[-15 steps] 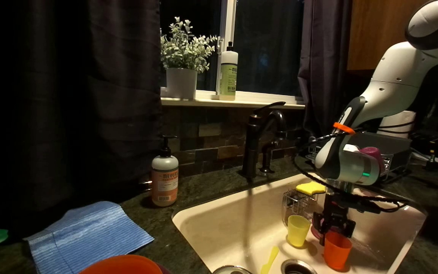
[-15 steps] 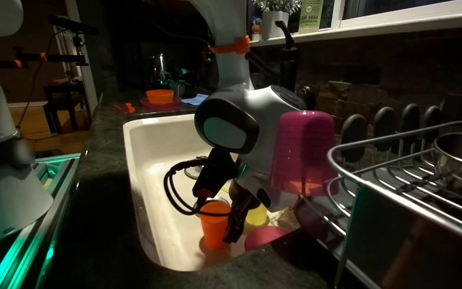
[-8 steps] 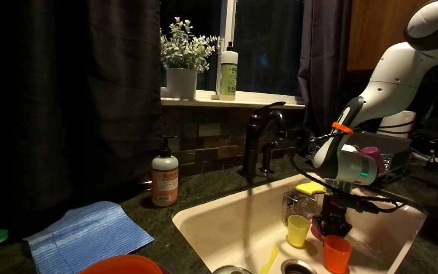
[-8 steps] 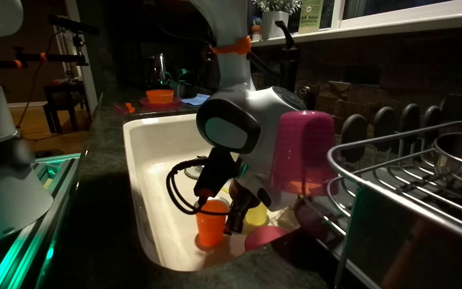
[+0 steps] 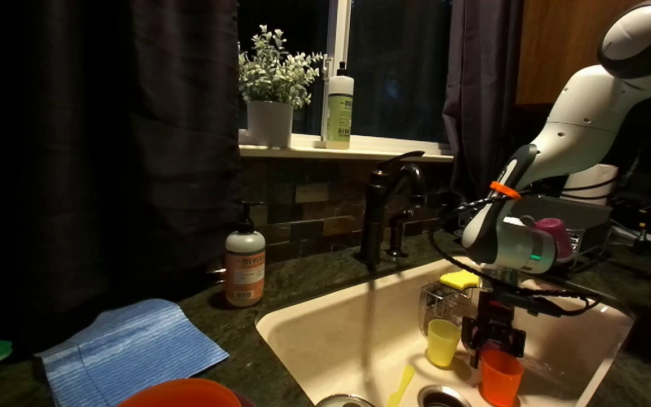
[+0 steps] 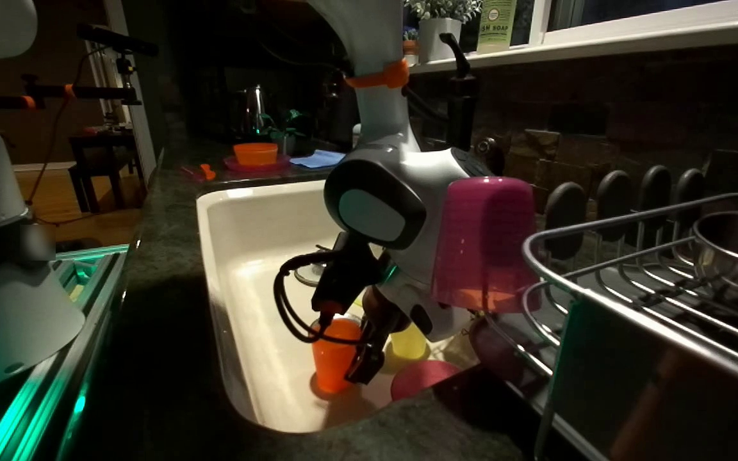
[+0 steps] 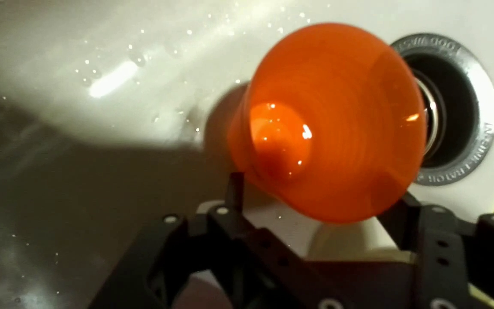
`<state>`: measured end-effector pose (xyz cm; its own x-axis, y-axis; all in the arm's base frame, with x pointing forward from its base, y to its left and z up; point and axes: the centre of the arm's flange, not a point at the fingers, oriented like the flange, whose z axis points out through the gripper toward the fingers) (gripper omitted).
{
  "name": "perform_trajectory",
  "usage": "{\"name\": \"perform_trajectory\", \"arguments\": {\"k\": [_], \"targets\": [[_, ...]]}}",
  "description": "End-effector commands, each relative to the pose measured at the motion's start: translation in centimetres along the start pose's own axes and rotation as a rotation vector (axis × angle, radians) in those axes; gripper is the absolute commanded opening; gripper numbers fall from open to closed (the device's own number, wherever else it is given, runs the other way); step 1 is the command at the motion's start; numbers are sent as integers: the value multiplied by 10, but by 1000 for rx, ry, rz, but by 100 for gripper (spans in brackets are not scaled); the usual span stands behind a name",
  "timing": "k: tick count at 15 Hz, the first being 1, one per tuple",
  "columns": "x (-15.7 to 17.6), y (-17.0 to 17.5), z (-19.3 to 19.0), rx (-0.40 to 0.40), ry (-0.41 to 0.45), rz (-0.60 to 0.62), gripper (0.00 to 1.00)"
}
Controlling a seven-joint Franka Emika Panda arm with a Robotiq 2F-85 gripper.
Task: Put the orange cup on the dishrack.
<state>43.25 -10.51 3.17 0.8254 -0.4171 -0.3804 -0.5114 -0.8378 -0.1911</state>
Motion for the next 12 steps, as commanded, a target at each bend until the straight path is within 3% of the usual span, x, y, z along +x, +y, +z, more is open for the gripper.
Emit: {"name": "perform_trajectory", "arguments": {"k": [1, 12], "targets": [[8, 0, 8, 9, -73, -20, 100], [16, 0, 18, -18, -135, -48, 100]]}}
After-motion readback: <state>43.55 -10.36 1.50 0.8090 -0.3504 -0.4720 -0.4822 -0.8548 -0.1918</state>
